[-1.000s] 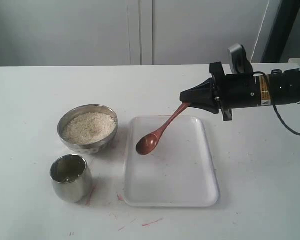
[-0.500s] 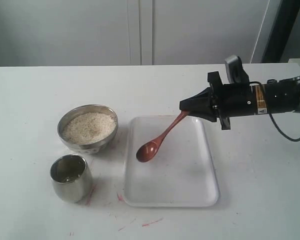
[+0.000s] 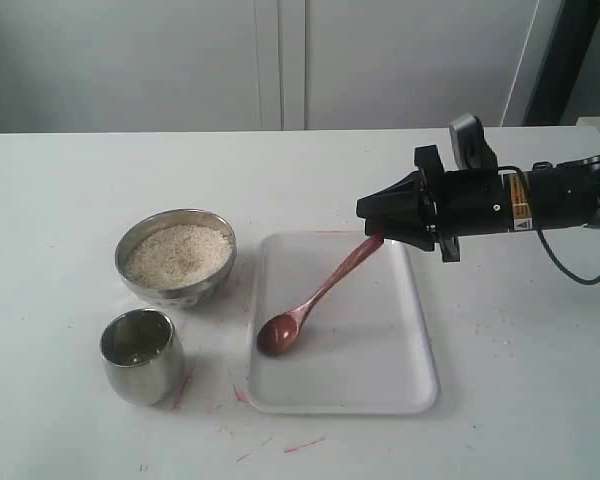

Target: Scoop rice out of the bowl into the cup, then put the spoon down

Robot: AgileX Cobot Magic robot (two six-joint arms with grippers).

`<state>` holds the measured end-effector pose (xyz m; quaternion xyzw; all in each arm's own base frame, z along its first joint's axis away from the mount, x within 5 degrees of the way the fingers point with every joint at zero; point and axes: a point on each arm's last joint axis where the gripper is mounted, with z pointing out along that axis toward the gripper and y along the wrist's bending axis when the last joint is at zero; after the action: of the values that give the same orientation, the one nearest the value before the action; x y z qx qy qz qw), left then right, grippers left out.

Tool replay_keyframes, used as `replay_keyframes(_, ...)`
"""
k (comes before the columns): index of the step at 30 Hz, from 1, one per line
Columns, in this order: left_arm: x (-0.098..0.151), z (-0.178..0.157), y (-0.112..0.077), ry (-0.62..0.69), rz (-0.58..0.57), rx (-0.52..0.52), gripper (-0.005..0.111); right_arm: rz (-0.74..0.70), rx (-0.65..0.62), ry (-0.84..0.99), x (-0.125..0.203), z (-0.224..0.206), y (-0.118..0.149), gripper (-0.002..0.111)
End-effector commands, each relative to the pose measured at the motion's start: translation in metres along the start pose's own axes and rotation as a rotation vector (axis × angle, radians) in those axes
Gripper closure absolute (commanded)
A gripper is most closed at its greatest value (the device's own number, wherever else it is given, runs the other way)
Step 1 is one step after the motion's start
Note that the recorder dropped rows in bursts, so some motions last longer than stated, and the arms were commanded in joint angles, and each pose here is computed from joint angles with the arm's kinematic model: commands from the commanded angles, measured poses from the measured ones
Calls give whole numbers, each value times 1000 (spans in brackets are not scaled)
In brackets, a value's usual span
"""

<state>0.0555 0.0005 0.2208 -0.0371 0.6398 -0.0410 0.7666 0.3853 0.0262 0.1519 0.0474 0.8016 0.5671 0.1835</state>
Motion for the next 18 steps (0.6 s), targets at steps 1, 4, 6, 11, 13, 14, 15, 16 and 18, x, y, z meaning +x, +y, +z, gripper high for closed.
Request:
replay_keyframes(1, -2, 0, 0, -12, -6, 2, 92, 1, -14, -5, -1, -1, 2, 67)
replay_keyframes(4, -2, 0, 0, -12, -6, 2, 92, 7, -22, -21, -2, -1, 2, 67)
replay_keyframes(6, -2, 0, 0, -12, -6, 2, 92, 14, -32, -37, -4, -2, 3, 67)
replay_keyframes(11, -2, 0, 0, -12, -6, 2, 92, 0, -45, -61, -6, -2, 4, 69)
replay_keyframes(13, -2, 0, 0, -12, -6, 2, 92, -10, -48, -69, -6, -2, 5, 73)
replay_keyframes(14, -2, 0, 0, -12, -6, 2, 92, -28, -50, -73, -7, -2, 5, 77)
replay_keyframes(15, -2, 0, 0, -12, -6, 2, 92, -50, -49, -74, -7, -2, 5, 81)
replay_keyframes(16, -2, 0, 0, -12, -6, 2, 92, -71, -49, -76, -7, -2, 6, 85)
replay_keyframes(18, -2, 0, 0, -12, -6, 2, 92, -108, -49, -79, -7, -3, 7, 94)
